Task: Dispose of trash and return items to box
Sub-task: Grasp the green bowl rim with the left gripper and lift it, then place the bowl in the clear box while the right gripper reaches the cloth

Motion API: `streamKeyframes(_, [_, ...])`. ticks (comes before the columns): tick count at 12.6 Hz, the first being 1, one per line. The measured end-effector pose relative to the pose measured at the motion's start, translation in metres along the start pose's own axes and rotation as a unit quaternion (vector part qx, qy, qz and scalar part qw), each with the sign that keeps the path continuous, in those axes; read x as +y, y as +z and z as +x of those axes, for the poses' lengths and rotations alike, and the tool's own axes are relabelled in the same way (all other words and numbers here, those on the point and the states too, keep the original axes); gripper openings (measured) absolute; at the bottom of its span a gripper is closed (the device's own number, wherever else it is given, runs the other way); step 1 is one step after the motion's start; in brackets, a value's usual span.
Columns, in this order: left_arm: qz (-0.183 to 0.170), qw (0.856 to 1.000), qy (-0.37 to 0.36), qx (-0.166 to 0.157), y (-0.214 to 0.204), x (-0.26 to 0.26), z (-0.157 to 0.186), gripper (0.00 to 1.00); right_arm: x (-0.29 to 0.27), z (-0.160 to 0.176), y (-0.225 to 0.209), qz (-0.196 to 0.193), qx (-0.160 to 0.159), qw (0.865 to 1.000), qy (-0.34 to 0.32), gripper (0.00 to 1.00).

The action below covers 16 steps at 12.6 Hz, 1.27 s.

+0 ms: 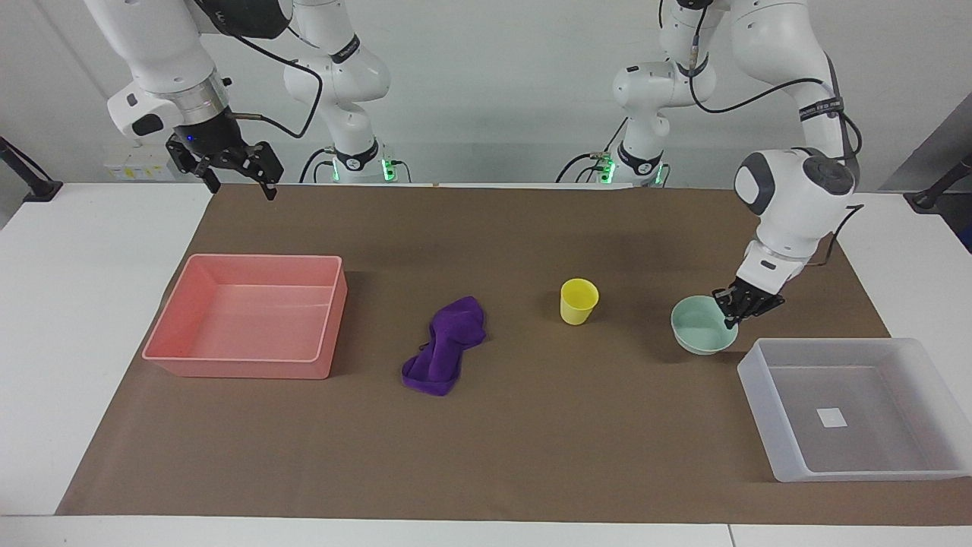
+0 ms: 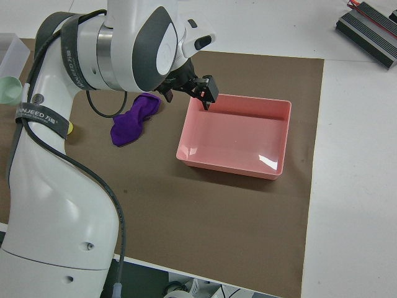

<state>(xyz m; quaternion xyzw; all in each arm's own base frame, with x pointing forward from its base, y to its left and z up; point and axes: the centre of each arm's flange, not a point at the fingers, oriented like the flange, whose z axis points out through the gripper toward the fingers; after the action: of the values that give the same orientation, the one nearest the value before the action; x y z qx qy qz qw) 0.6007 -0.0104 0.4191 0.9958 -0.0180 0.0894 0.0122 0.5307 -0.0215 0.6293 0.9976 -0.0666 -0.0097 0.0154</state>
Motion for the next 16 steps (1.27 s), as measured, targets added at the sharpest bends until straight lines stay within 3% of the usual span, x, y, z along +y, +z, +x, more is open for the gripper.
streamKeyframes(4, [0.003, 0.999, -0.003, 0.047, -0.03, -0.011, 0.031, 0.03, -0.025, 0.013, 0.004, 0.016, 0.046, 0.999, -0.009, 1.0])
streamKeyframes(8, [0.013, 0.996, -0.034, 0.086, -0.046, -0.063, 0.068, 0.03, -0.119, 0.034, 0.055, 0.03, 0.079, 0.996, 0.0, 1.0])
streamKeyframes(12, [0.021, 0.993, -0.06, 0.099, -0.034, -0.111, 0.104, 0.03, -0.193, 0.054, 0.113, 0.046, 0.098, 0.994, 0.022, 1.0])
streamKeyframes(16, [0.031, 0.99, -0.091, 0.1, 0.004, -0.173, 0.131, 0.03, -0.245, 0.058, 0.164, 0.067, 0.091, 0.993, 0.024, 1.0])
